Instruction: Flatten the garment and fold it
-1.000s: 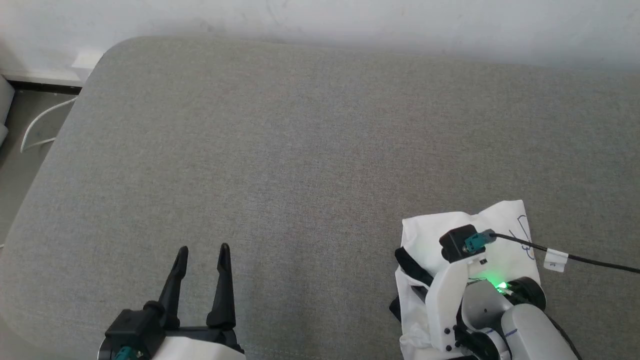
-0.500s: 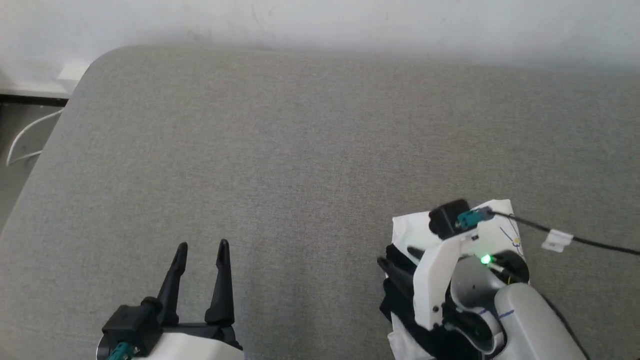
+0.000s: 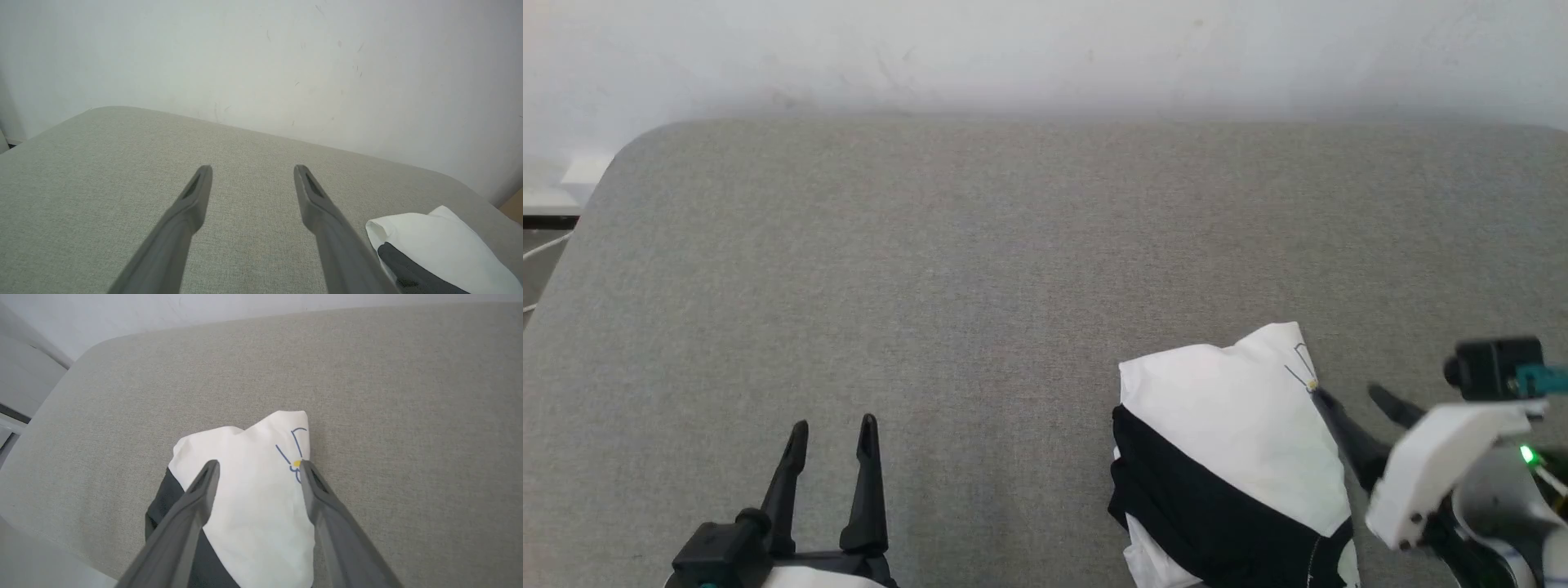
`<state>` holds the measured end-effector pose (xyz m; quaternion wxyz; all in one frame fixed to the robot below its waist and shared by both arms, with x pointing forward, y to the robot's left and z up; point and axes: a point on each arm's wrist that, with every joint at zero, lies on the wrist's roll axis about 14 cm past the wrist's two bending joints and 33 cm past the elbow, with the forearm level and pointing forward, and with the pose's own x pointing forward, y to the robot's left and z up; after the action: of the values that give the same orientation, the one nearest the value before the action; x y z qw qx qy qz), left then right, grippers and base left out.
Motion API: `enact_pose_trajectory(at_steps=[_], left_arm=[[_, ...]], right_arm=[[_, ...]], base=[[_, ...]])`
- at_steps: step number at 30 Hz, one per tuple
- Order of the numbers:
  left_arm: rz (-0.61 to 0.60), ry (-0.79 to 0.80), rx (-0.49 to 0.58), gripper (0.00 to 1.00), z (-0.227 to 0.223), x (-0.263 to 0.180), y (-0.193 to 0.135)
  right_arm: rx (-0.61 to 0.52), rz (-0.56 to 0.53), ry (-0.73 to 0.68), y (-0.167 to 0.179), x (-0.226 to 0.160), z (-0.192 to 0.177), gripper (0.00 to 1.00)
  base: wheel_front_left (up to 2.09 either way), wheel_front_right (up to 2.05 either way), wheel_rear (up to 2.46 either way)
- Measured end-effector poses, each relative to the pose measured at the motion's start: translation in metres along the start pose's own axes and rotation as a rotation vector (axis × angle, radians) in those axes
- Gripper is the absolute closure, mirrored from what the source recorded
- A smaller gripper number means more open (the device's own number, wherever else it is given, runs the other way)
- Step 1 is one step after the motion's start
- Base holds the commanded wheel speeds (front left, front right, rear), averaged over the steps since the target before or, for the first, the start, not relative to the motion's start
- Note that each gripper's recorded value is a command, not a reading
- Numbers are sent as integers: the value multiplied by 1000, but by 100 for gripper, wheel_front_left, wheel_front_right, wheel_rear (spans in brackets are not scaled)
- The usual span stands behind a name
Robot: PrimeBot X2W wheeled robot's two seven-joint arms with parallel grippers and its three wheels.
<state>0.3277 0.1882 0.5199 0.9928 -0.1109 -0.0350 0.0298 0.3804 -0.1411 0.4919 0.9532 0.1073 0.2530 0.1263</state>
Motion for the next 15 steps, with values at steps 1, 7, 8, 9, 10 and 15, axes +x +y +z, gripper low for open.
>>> enact_pose_trajectory(at_steps=[1, 7, 8, 9, 10, 15], left_arm=[[-5, 0, -1, 0, 0, 1, -1], [-28, 12, 22, 0, -2, 4, -4], [-29, 17, 27, 0, -3, 5, -4], [-30, 23, 32, 0, -4, 5, -4], [-30, 29, 35, 0, -5, 6, -3], [-15, 41, 41, 0, -8, 6, 2]], right_arm=[[9, -25, 16, -8, -5, -7, 0], [60, -86, 90, -26, -12, -38, 0], [61, -91, 101, -28, -10, -42, 0], [61, -96, 113, -29, -8, -46, 0], [65, -101, 126, -31, -6, -51, 0], [77, -104, 196, -34, 8, -70, 0]], base=[[0, 0, 0], [0, 0, 0], [0, 0, 0], [0, 0, 0], [0, 0, 0], [0, 0, 0]])
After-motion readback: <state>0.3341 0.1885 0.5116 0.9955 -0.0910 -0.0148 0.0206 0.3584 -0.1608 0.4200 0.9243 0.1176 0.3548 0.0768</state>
